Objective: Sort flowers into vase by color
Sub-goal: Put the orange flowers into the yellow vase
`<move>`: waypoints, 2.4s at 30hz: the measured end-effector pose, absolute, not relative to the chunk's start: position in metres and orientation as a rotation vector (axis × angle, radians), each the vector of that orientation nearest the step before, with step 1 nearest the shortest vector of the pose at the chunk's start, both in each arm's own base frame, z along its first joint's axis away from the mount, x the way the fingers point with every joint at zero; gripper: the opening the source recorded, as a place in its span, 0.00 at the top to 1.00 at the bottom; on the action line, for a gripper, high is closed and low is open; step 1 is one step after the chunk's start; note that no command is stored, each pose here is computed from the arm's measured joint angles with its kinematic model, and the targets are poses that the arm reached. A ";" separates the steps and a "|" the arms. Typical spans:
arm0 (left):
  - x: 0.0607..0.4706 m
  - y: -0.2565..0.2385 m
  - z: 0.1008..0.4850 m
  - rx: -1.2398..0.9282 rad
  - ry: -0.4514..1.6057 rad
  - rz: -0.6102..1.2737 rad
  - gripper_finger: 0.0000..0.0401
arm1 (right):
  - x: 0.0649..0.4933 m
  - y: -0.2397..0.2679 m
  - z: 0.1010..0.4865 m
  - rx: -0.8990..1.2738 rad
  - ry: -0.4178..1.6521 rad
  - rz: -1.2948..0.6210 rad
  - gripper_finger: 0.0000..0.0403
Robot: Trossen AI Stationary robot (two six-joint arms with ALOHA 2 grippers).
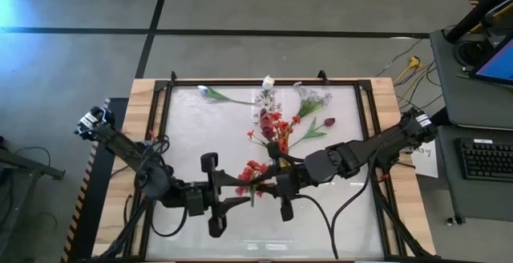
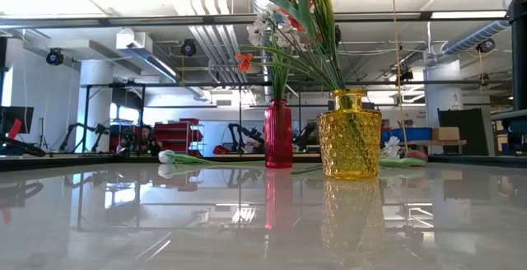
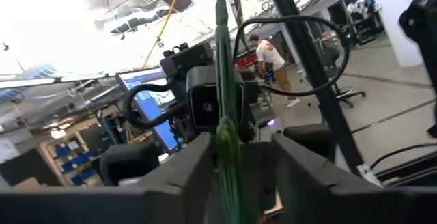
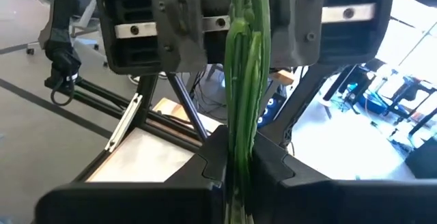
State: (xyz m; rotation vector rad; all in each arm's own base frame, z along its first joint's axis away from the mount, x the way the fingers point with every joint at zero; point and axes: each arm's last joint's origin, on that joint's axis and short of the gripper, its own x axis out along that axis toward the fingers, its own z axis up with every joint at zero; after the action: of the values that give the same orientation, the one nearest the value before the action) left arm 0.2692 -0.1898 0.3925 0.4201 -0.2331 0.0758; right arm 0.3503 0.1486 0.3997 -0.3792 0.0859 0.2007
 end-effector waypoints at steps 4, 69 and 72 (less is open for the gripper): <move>0.258 -0.193 0.397 0.356 -0.224 0.035 0.56 | 0.345 0.154 0.408 -0.412 0.067 0.218 0.93; 0.321 -0.160 0.291 -0.227 -0.108 -0.256 0.40 | 0.329 0.192 0.406 -2.409 0.618 0.027 0.93; 0.324 -0.162 0.290 -0.220 -0.106 -0.256 0.42 | 0.330 0.191 0.406 -2.390 0.617 0.021 0.93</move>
State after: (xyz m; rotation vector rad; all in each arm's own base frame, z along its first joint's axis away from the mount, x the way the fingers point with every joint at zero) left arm 0.3243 -0.1619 0.2902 -0.2202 -0.1057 -0.2563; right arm 0.3297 0.1915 0.4055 -2.3901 0.6173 0.0215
